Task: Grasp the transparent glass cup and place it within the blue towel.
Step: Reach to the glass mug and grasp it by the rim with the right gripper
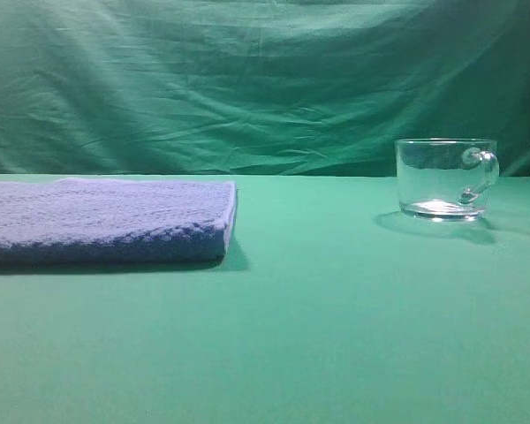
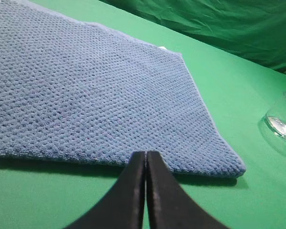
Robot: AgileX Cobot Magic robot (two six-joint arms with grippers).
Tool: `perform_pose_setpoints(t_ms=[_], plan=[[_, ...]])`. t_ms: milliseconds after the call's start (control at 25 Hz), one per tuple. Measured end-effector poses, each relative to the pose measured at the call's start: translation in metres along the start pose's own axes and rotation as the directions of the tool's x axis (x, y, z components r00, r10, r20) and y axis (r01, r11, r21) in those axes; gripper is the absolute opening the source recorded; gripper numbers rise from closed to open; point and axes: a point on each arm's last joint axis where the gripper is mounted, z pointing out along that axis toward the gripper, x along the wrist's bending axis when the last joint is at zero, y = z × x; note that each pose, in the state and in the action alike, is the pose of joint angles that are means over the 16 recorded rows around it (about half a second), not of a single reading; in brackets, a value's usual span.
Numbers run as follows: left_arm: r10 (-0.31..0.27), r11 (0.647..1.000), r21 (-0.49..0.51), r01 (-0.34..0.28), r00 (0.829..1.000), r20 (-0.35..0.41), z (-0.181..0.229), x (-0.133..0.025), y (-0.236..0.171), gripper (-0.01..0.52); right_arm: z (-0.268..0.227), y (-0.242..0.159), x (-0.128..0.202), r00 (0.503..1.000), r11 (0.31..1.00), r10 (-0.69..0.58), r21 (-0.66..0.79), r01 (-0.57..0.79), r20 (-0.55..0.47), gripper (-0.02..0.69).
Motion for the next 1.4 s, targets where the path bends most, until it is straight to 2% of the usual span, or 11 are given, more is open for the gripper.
perform_pose_setpoints(t_ms=[960,1400], plan=[[0.0,1.0,0.0,0.0,1.0,0.0,0.0,0.0,0.0,0.0,0.0,0.001,0.0,1.0,1.0,0.004,-0.007,-0.004,-0.001,0.05],[0.0,1.0,0.0,0.0,1.0,0.0,0.0,0.0,0.0,0.0,-0.005,0.024,0.001,0.992,0.972,0.119,-0.199,-0.125,-0.04,0.05]])
